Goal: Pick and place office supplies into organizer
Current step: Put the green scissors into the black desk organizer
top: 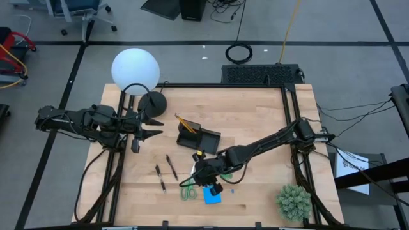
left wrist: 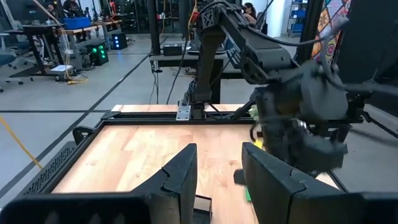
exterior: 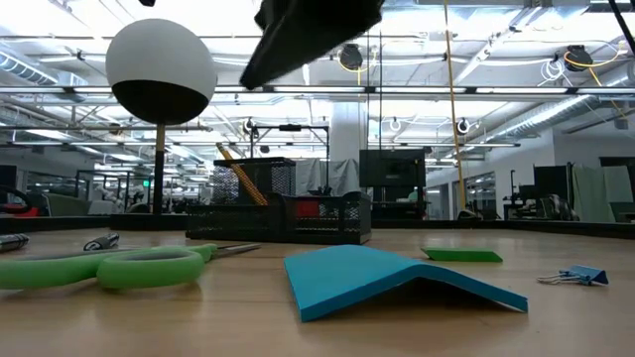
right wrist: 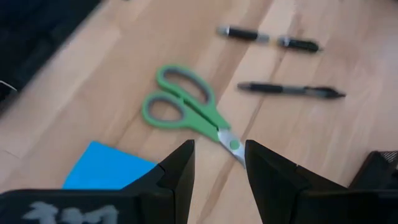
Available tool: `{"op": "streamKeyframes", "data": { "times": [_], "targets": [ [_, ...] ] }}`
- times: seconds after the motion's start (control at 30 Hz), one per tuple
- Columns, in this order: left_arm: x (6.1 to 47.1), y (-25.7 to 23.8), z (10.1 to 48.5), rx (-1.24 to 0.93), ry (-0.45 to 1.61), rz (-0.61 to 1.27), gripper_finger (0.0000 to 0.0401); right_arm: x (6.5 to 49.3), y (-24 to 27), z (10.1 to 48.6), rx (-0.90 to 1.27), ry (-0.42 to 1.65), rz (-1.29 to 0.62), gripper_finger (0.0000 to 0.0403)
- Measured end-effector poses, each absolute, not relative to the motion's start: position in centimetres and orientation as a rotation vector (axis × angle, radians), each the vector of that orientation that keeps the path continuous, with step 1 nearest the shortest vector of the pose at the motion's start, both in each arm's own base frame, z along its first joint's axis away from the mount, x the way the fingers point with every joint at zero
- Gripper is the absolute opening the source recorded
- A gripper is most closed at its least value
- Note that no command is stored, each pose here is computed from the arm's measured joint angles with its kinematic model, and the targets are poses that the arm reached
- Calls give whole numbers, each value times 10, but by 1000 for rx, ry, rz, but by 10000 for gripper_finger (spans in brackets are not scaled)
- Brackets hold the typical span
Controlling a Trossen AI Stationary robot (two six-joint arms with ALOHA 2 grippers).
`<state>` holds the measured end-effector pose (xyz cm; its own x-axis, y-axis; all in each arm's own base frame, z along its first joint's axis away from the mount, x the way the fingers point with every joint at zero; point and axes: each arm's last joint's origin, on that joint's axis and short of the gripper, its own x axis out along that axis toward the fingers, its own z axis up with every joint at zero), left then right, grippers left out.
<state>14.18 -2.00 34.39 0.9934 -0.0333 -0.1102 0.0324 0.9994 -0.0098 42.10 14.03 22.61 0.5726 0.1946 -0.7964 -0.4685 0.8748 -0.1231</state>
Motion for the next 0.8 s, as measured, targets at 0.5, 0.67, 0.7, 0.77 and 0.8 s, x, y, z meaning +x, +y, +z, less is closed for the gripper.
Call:
{"op": "streamKeyframes", "data": {
  "times": [0.5, 0.67, 0.7, 0.77, 0.8],
  "targets": [
    [142, -20, 343, -3, 123, -32, 127, 472, 177, 195, -461, 1085, 552, 130],
    [142, -20, 343, -4, 121, -32, 127, 467, 189, 188, -476, 1112, 578, 130],
    [142, -20, 343, -4, 120, -32, 127, 466, 191, 189, -478, 1109, 582, 130],
    [142, -20, 343, -4, 117, -32, 127, 465, 195, 189, -480, 1103, 586, 130],
    [142, -20, 344, -5, 114, -32, 127, 465, 196, 189, -477, 1098, 586, 130]
  ]
}}
